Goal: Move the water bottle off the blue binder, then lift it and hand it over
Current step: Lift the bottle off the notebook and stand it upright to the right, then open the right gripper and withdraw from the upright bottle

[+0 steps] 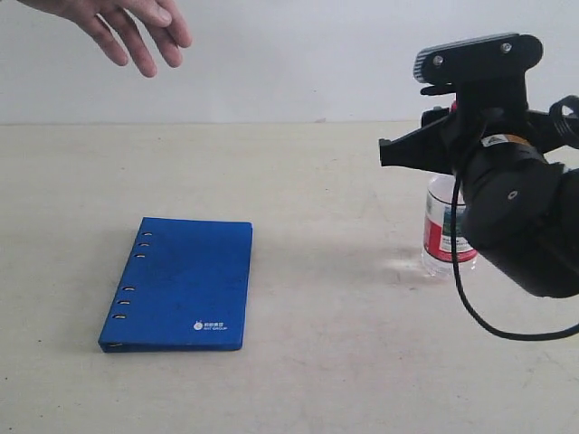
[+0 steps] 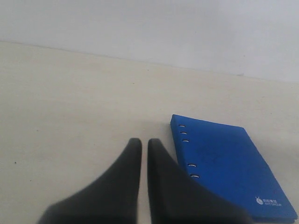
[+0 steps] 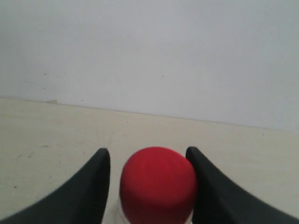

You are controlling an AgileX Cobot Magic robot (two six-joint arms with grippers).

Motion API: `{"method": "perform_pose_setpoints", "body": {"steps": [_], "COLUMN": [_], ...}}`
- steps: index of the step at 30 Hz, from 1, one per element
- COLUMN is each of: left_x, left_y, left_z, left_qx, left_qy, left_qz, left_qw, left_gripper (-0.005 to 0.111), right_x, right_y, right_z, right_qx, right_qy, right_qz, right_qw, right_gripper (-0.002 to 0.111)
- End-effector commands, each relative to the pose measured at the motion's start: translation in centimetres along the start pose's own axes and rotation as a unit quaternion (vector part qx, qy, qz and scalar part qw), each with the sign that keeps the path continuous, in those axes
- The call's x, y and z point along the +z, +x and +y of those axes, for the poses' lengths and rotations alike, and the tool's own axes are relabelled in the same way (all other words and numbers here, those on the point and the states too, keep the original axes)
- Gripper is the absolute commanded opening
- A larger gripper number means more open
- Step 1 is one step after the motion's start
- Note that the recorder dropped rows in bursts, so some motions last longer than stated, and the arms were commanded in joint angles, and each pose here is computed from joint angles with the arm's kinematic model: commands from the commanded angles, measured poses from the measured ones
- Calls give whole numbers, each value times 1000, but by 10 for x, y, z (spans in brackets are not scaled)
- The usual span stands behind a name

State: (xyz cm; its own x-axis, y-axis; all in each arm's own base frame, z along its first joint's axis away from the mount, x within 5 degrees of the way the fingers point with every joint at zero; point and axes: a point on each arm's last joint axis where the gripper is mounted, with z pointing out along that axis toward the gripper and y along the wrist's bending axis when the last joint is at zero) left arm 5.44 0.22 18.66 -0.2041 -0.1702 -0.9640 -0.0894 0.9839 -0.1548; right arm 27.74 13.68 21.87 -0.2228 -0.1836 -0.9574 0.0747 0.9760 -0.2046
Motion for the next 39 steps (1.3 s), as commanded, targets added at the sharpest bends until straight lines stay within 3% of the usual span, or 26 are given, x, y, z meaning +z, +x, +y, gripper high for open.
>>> {"method": "perform_pose_setpoints", "body": {"steps": [1,17,19,21,23,24,27,29,30,31,33,36,39], "left_x": [0,0,0,0,0,0,0,0,0,0,0,0,0], "left_y": [0,0,0,0,0,0,0,0,0,0,0,0,0], "left_z": [0,0,0,0,0,0,0,0,0,0,0,0,0], "left_qx": [0,0,0,0,0,0,0,0,0,0,0,0,-15], "left_qy": [-2,-2,-2,-2,-2,-2,-2,-2,-2,-2,-2,-2,1], "left_qz": [-4,-4,-4,-4,-4,-4,-4,-4,-4,-4,-4,-4,-8], "left_qw": [1000,1000,1000,1000,1000,1000,1000,1000,1000,1000,1000,1000,1000], "left_gripper": [5,5,5,5,5,5,5,5,5,5,5,5,5], "right_x": [0,-38,-49,-63,-81,-92,-122,-132,-133,-130,-122,-104,-89], "right_y": [-2,-80,-93,-99,-96,-89,-59,-35,-22,-9,12,40,49], "right_z": [-3,-34,-35,-26,-11,-1,22,29,30,31,33,33,32], "right_qx": [-6,-4,10,-3,-34,-51,-107,-147,-161,-165,-165,-147,-70], "right_qy": [3,-4,-53,-165,-300,-379,-568,-635,-647,-643,-616,-541,-461], "right_qz": [-2,-129,-130,-101,-55,-18,104,168,198,224,250,270,301], "right_qw": [1000,992,990,981,952,924,809,739,719,714,729,783,832], "right_gripper": [43,43,43,43,43,41,25,8,0,0,0,0,0]}}
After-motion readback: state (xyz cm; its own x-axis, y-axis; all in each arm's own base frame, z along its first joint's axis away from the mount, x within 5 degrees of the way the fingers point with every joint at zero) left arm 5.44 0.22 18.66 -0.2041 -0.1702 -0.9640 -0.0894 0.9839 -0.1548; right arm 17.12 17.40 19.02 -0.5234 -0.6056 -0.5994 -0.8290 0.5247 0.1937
